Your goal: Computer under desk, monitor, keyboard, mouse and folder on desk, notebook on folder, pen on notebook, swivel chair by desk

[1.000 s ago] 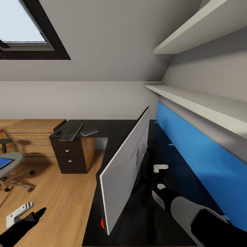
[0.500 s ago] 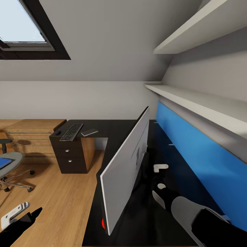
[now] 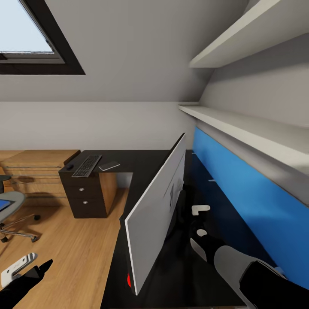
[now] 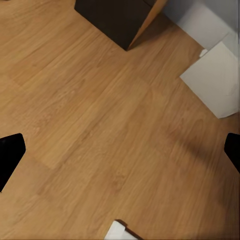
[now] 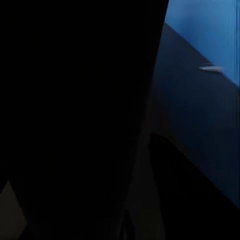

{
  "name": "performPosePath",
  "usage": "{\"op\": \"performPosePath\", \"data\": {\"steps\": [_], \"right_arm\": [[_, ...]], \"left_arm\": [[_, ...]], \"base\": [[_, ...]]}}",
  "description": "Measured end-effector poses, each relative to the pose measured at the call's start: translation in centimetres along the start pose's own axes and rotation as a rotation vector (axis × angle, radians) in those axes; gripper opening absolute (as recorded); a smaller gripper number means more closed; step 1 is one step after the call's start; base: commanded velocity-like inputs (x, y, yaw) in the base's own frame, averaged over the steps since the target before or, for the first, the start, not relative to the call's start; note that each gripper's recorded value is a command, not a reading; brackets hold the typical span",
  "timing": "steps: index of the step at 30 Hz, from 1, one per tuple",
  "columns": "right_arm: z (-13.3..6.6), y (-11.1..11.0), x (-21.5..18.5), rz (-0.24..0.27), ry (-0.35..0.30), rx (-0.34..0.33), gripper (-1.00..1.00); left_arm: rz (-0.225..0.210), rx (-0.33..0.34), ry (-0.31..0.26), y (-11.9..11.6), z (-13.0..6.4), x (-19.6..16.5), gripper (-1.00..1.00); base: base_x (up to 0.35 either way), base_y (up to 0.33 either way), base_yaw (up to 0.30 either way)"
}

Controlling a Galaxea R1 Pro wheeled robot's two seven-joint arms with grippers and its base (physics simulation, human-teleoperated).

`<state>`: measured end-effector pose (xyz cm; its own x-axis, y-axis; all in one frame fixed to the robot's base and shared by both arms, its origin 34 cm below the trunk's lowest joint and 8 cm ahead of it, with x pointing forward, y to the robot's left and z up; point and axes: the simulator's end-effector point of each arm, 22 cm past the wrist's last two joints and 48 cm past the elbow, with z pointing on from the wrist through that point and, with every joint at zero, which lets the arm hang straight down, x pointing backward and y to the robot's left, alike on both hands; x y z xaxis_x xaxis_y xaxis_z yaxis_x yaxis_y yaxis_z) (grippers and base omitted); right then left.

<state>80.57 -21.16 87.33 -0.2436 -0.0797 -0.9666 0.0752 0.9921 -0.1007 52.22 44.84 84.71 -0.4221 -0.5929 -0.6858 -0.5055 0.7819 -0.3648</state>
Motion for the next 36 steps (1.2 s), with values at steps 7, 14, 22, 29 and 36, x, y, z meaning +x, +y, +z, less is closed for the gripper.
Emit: {"op": "performPosePath", "data": {"steps": [7, 14, 22, 29, 36], "right_arm": [[-0.05, -0.24, 0.01, -0.002, 0.001, 0.004, -1.00], [-0.11, -0.48, 0.05, 0.001, 0.001, 0.011, -1.00], [-0.12, -0.47, 0.05, 0.001, 0.001, 0.010, -1.00], [-0.12, -0.48, 0.03, 0.000, 0.001, 0.011, -1.00], [-0.11, -0.42, 0.01, -0.001, 0.001, 0.009, -1.00]], "left_arm": [[-0.001, 0.002, -0.002, -0.08, -0.05, -0.05, 1.00], [-0.002, 0.004, -0.003, -0.14, -0.10, -0.08, 1.00], [-0.002, 0.005, -0.003, -0.18, -0.10, -0.07, 1.00], [-0.003, 0.005, -0.001, -0.19, -0.10, 0.00, 1.00], [-0.002, 0.007, 0.000, -0.34, -0.07, 0.12, 1.00]], "base": [[0.000, 0.000, -0.253], [0.000, 0.000, -0.215], [0.000, 0.000, -0.031], [0.000, 0.000, -0.001], [0.000, -0.219, 0.000]]}}
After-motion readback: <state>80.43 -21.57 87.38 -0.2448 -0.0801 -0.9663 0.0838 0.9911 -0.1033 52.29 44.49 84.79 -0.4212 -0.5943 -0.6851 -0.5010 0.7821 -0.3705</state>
